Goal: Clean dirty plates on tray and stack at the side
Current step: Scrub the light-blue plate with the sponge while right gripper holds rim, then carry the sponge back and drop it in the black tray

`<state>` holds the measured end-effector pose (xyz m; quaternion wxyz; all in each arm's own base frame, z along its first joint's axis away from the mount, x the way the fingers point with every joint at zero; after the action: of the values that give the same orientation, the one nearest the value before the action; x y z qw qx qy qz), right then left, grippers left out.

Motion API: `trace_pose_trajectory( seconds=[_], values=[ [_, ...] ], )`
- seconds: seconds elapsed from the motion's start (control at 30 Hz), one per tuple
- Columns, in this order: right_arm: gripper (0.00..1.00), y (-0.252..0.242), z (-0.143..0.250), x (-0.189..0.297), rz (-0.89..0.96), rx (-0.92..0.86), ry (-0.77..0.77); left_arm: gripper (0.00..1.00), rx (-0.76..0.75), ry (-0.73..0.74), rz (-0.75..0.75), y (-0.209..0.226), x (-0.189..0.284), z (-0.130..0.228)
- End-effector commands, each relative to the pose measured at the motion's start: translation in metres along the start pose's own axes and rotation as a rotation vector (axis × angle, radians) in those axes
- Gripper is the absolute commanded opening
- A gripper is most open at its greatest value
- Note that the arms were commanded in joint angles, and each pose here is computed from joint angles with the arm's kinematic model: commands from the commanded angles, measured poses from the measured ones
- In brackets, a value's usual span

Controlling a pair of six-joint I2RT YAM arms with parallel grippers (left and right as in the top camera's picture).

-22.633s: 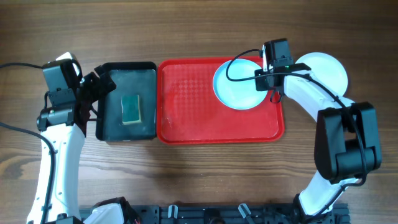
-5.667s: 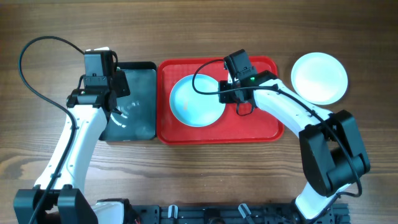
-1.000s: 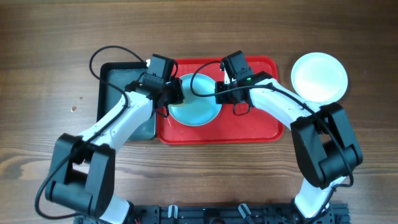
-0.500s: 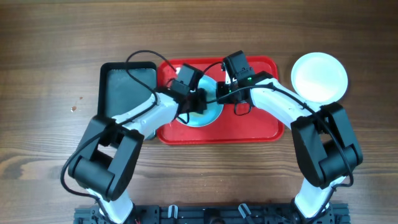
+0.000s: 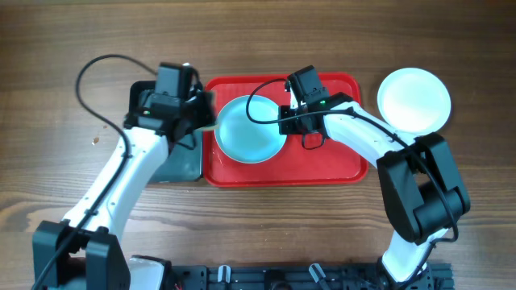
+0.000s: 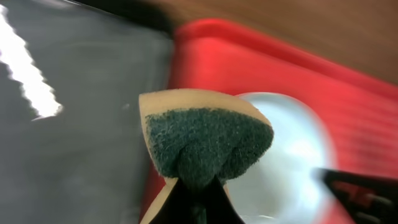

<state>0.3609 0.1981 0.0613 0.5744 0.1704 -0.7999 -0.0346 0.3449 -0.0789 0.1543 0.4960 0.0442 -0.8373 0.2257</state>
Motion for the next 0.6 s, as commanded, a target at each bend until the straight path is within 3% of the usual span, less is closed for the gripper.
trace_pose_trajectory(
  seconds=[0.0,0.17,0.27,0.57],
  values=[
    [0.04,0.005,-0.002,-0.002,-0.02,0.009,0.0,0.04,-0.075,-0.045,-0.267,0.062,0.004,-0.018],
    [0.04,0.005,-0.003,-0.002,-0.021,0.01,-0.003,0.04,-0.157,-0.003,-0.311,0.108,0.0,-0.02],
    [0.04,0.005,-0.003,-0.002,-0.021,0.01,-0.003,0.04,-0.204,0.056,-0.23,0.103,-0.009,-0.004],
    [0.04,0.005,-0.003,-0.002,-0.021,0.018,-0.003,0.04,-0.197,0.071,-0.237,0.11,-0.016,0.006]
  ],
)
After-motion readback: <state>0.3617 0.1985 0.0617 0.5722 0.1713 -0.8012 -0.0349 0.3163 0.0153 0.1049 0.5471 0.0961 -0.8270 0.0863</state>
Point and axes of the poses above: each gripper's point midway between its finger pads, its own x axis back along the fingers, its own y axis along the line the jaws close on, z = x × y, the point moved 5 cm from there along x, back along the fingers, and after that the axes turned 6 degrees about x, right-handed, at the moved point
